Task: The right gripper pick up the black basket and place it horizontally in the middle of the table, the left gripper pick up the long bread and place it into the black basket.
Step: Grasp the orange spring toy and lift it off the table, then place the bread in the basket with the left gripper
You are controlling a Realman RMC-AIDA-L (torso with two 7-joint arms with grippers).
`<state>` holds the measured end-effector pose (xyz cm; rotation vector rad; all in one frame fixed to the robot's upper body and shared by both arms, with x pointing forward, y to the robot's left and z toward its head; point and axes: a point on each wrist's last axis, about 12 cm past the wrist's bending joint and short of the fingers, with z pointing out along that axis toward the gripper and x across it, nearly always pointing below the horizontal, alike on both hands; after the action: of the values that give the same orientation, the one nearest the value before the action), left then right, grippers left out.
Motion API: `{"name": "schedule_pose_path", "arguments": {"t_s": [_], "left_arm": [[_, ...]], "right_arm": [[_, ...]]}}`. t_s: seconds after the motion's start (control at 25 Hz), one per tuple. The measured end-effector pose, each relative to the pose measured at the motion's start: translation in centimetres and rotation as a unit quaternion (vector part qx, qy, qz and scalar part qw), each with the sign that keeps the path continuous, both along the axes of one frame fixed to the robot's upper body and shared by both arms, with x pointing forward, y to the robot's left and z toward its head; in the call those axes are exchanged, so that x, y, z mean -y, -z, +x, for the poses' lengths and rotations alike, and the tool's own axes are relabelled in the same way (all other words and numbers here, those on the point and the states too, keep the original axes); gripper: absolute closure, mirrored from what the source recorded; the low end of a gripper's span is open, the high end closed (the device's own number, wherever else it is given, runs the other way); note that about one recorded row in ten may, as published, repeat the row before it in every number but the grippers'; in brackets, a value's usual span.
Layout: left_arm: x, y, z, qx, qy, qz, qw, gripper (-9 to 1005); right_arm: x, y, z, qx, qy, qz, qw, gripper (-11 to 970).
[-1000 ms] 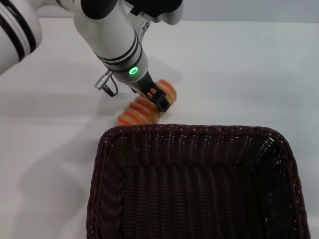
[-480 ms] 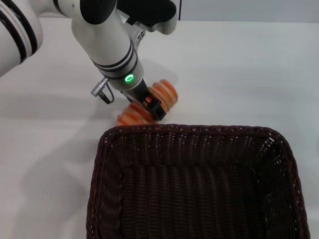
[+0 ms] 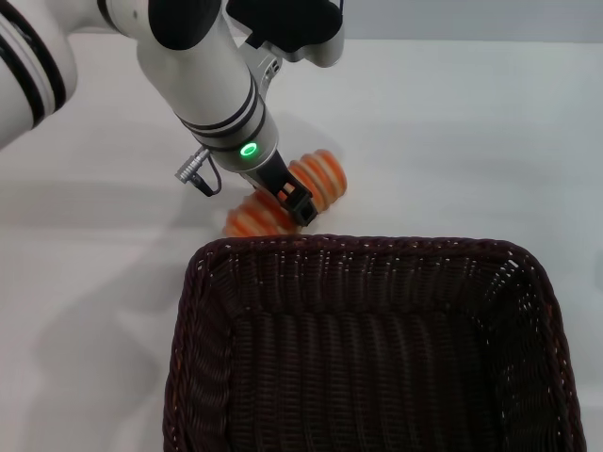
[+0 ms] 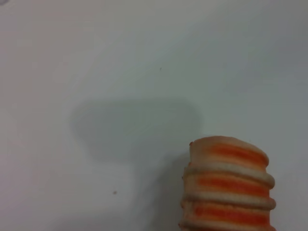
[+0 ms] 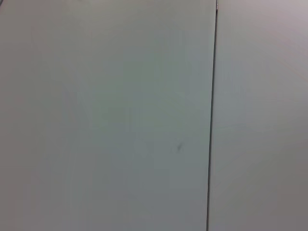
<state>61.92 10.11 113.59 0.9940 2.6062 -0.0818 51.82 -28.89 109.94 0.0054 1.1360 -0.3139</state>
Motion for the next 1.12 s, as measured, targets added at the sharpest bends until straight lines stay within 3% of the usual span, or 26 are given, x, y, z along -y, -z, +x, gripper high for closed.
{"name": "schedule_pose_path", "arguments": {"t_s": [0.2,0.28,0.44,0.48,0.52,0.64,0.72,0.84,0.96,1.0,1.12], "left_arm": [[0.0,0.0,0.0,0.001,0.002,0.0,1.0,327],[-0.1,-2.0,0.2,0.016,0.021,0.003,1.0,335],[-1.3,-8.1,0.1,0.095,0.062,-0.023,0.993,352],[-1.3,-8.1,0.1,0.095,0.062,-0.023,0.993,356],[-1.5,-9.8,-0.3,0.118,0.076,-0.031,0.99,360],[-1.5,-13.8,-2.3,0.158,0.13,-0.043,0.978,399],[-1.1,-15.3,-4.1,0.161,0.173,-0.042,0.971,426],[-0.5,-16.1,-6.4,0.152,0.234,-0.05,0.959,455],[0.9,-16.4,-10.3,0.122,0.343,-0.075,0.928,480],[0.9,-16.4,-10.3,0.122,0.343,-0.075,0.928,489],[2.1,-15.7,-12.5,0.092,0.414,-0.086,0.902,513]], "right_arm": [[0.1,0.0,0.0,0.0,0.001,0.0,1.0,593],[0.1,0.0,0.0,-0.001,0.003,0.0,1.0,593],[0.2,0.1,0.1,-0.002,0.004,0.0,1.0,593],[0.2,0.1,0.1,-0.002,0.004,0.0,1.0,593],[0.2,0.1,0.1,-0.003,0.004,-0.001,1.0,593],[0.2,0.1,0.1,-0.003,0.004,-0.001,1.0,593],[0.2,0.1,0.2,-0.003,0.004,-0.002,1.0,594],[0.3,0.1,0.2,-0.003,0.006,-0.001,1.0,594],[0.4,0.1,0.2,-0.003,0.009,-0.001,1.0,594],[0.4,0.1,0.2,-0.002,0.009,-0.001,1.0,594],[0.5,0.1,0.2,-0.003,0.009,-0.001,1.0,594]]}}
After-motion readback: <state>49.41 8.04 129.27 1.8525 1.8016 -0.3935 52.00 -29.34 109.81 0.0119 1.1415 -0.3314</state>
